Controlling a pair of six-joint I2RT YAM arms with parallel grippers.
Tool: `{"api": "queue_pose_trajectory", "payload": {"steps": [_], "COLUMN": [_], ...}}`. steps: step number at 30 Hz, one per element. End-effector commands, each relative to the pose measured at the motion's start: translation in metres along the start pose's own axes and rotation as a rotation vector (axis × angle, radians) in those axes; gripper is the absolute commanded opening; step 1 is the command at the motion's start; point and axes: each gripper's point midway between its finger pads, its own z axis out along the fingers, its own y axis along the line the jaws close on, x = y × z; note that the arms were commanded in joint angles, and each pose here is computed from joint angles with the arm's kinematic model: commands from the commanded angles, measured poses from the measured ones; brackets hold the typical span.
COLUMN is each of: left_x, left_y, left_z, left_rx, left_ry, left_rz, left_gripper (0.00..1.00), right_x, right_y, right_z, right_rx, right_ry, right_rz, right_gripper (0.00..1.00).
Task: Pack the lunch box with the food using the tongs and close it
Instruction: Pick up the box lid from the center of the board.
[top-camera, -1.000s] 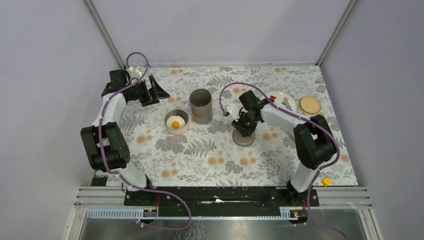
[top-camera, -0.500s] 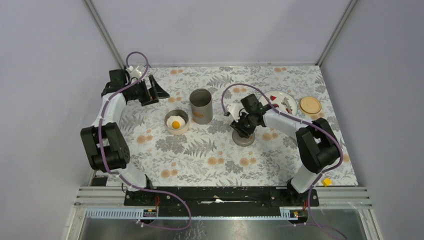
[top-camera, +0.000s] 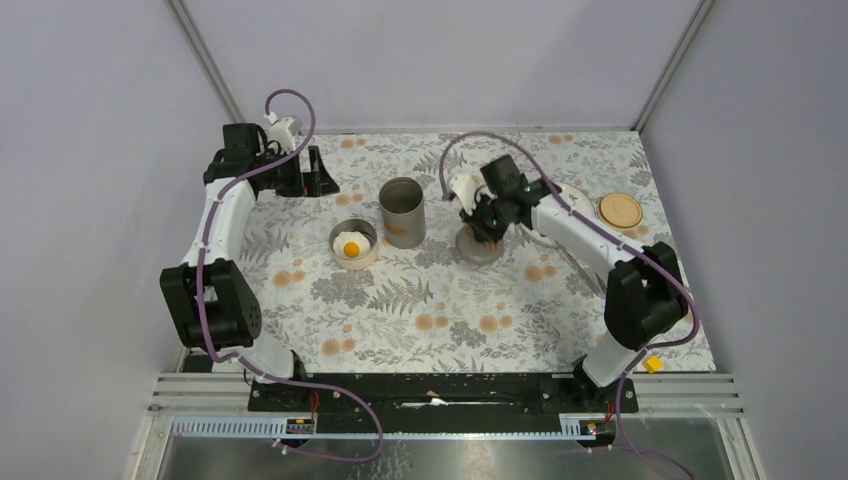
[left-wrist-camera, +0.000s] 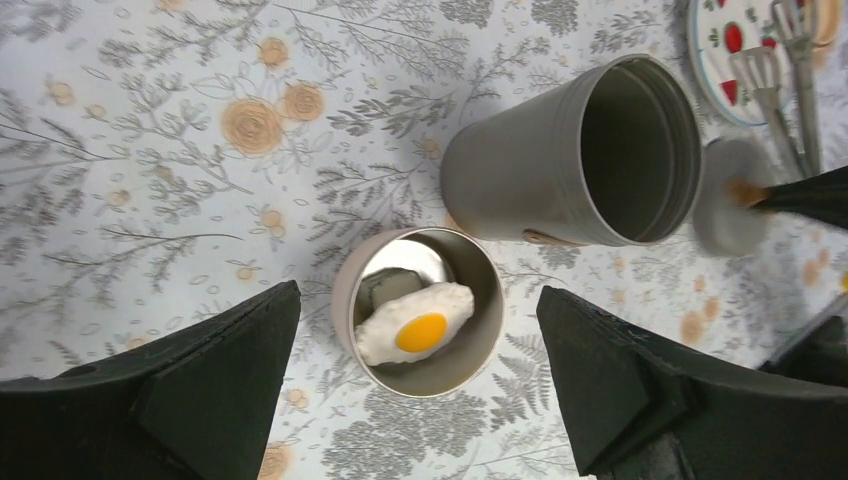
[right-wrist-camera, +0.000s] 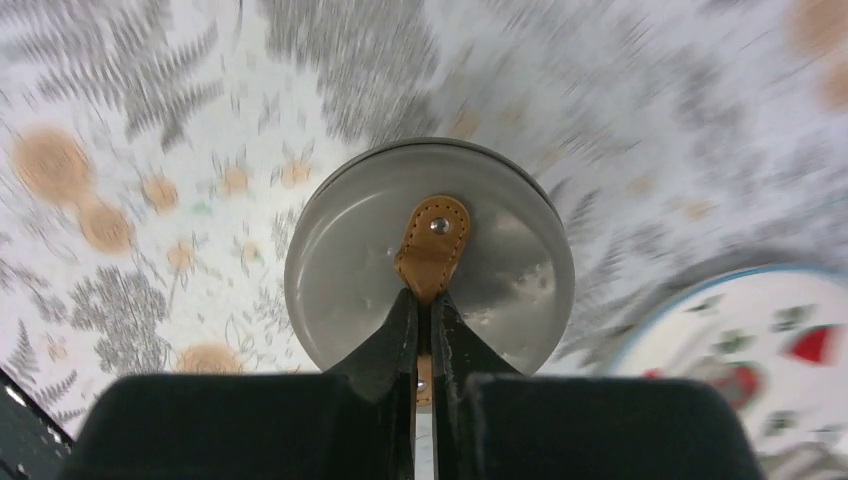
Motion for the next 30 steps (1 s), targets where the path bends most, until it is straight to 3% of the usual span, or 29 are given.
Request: {"api": "queue_pose_trajectory", "payload": {"steps": [1, 12, 30], "left_x": [-0.028, -0.044, -0.025], "left_y": [0.005, 0.004, 0.012], "left_z": [-0.019, -0.016, 0.002], "left_rx": [-0.095, -0.088, -0.028], "left_ry": [-0.056, -0.078, -0.061], "left_rz": [0.151, 0.074, -0.063], "left_gripper": [0.99, 0.99, 0.99], "right_x": [-0.084, -0.216, -0.239], "right_y": [-0.015, -0.025, -0.002], "right_z": [-0.059, -0.098, -0.032], "right_rx": [0.031, -0.023, -0.052], "right_ry": [-0.155, -0.304, -0.259], "right_rz": [-0.042, -0.046, -0.117], "right_gripper": [0.00, 0.00, 0.00]}}
